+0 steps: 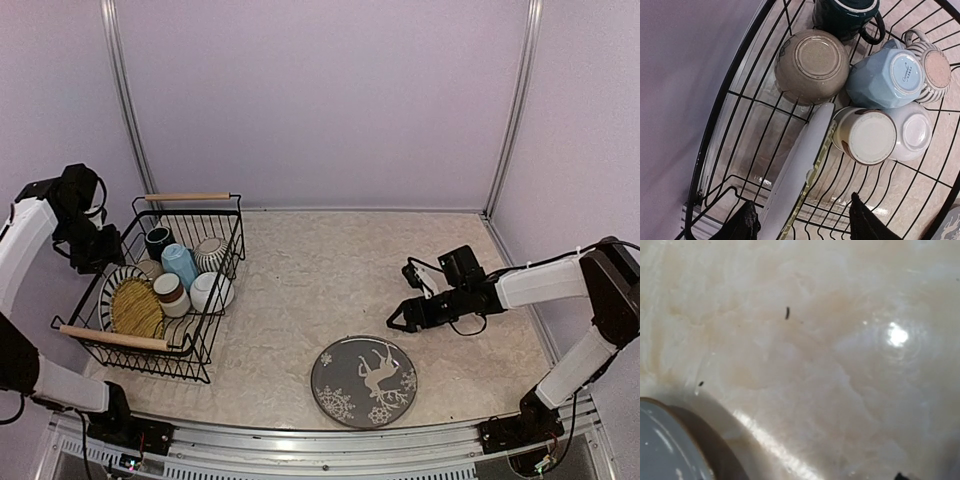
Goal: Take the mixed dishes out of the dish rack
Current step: Grab the plate from the dish rack.
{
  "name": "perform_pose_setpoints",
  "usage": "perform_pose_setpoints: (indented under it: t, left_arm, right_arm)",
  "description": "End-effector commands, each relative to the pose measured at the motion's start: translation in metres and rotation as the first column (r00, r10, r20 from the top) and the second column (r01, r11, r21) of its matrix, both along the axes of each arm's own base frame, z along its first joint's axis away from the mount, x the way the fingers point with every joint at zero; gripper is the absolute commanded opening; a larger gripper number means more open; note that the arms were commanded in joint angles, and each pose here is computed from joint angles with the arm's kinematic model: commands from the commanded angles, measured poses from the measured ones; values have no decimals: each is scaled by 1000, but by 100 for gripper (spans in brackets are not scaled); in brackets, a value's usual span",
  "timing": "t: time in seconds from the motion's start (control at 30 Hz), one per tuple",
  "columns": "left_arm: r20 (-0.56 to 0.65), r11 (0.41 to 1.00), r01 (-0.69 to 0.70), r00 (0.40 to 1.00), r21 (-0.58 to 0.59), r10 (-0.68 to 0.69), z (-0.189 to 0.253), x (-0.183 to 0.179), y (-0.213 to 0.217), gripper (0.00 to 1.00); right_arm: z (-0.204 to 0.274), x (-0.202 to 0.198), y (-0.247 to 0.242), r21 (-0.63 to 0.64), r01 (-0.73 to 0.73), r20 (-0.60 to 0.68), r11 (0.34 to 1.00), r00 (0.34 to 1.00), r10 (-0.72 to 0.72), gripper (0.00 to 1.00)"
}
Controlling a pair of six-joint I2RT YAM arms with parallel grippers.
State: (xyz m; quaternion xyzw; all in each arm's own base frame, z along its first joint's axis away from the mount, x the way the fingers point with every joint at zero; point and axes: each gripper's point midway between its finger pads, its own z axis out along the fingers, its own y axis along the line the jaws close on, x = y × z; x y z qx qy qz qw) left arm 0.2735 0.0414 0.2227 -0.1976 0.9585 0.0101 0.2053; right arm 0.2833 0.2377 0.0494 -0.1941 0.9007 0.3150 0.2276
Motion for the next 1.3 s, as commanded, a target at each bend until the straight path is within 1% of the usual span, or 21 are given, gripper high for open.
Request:
perform_pose_setpoints:
  t: [0.0,0.1,0.2,0.33,0.37,0.4,0.7,0.9,1.0,1.17,1.27]
  left_arm:
    - [63,984,143,987,102,-150,-2,16,12,55]
    - [56,974,195,978,117,-203,-8,22,12,51]
    - [48,959,253,964,130,-261,-12,27,10,50]
    - [23,941,312,948,131,-317,-21,29,7,50]
    - [10,939,319,946,129,-323,-23,28,7,50]
    - [4,937,335,941,102,-337,-26,28,3,49]
    - [-68,941,328,944,81,-323,-45,24,9,38]
    - [-89,945,321,945,67,-315,-53,21,9,35]
    - [-114,953,287,954,94,-276,-59,19,16,33]
    - [-51,951,281,960,131,-276,-50,20,16,29]
    - [-27,950,284,959,127,-283,-46,19,13,29]
  right_arm:
    - [11,-3,3,29,-23,29,999,999,22,78]
    - [18,-2,2,35,-27,54,999,998,25,78]
    - [25,-1,4,53,-30,89,998,996,26,78]
    - [31,0,7,80,-31,101,996,995,23,78]
    - [33,1,8,87,-33,105,996,994,23,79]
    - [36,1,8,96,-32,108,995,994,22,79]
    - [62,6,9,127,-27,179,992,984,4,82]
    - [68,5,9,142,-30,195,989,981,2,82]
    - [71,5,10,154,-32,198,988,980,1,82]
    - [77,7,12,165,-37,212,986,977,2,82]
    - [77,7,14,173,-41,208,984,978,5,82]
